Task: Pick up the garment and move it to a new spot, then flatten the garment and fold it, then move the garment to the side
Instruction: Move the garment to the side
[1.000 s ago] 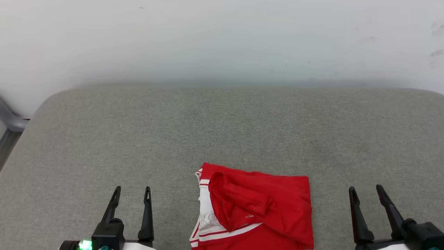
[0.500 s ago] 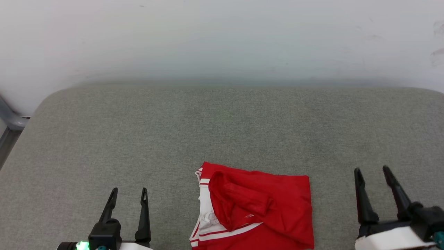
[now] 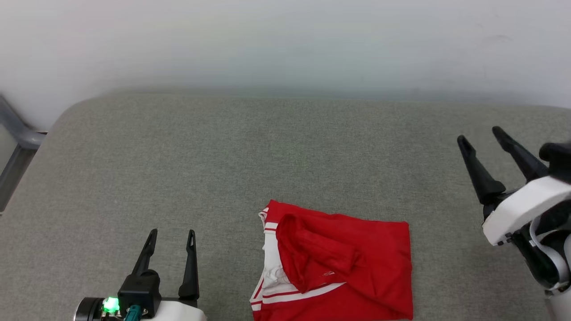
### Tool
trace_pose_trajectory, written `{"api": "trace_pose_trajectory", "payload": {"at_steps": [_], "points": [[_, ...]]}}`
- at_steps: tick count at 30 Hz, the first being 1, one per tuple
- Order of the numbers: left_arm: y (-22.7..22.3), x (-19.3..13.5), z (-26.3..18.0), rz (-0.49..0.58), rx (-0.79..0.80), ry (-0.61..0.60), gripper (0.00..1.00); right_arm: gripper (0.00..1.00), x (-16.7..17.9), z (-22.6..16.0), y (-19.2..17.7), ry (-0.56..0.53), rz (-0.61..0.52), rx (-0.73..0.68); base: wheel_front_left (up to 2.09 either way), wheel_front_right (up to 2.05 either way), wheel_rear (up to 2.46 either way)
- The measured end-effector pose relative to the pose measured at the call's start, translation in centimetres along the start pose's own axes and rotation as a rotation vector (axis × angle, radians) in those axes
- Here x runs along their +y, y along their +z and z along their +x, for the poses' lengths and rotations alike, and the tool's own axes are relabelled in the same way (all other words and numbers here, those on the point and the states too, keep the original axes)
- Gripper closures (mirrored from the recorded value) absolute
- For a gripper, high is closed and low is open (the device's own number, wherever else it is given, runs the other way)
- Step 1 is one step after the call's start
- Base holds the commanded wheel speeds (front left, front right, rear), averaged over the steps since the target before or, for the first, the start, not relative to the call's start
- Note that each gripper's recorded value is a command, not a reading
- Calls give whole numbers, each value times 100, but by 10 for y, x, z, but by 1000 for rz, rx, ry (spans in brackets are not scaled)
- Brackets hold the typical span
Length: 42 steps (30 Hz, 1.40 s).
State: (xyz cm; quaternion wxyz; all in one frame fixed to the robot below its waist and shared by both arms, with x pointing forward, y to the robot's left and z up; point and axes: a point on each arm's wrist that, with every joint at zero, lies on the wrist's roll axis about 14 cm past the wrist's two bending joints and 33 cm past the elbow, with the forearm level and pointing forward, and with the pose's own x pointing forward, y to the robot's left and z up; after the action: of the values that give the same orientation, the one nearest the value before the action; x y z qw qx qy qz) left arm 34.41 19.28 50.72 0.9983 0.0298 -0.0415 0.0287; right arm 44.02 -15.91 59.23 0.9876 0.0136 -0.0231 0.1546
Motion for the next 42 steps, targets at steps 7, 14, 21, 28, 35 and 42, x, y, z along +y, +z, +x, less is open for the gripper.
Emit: {"api": "trace_pose_trajectory", "payload": {"at_steps": [7, 14, 21, 28, 35, 42], "points": [[-3, 6, 2, 3, 11, 18, 0, 0, 26, 0, -70, 170, 41, 447, 0, 0, 0], [-7, 10, 3, 2, 25, 35, 0, 0, 47, -30, -132, 271, 169, 805, 0, 0, 0], [-13, 12, 9, 3, 43, 49, 0, 0, 61, -48, -176, 301, 276, 975, 0, 0, 0], [-20, 13, 17, 3, 61, 53, 0, 0, 75, -53, -211, 305, 339, 1057, 0, 0, 0], [-25, 16, 21, 5, 77, 66, 0, 0, 85, -51, -232, 335, 299, 1069, 0, 0, 0], [-24, 16, 20, 1, 73, 70, 0, 100, 88, -38, -220, 345, 276, 966, 0, 0, 0]]}}
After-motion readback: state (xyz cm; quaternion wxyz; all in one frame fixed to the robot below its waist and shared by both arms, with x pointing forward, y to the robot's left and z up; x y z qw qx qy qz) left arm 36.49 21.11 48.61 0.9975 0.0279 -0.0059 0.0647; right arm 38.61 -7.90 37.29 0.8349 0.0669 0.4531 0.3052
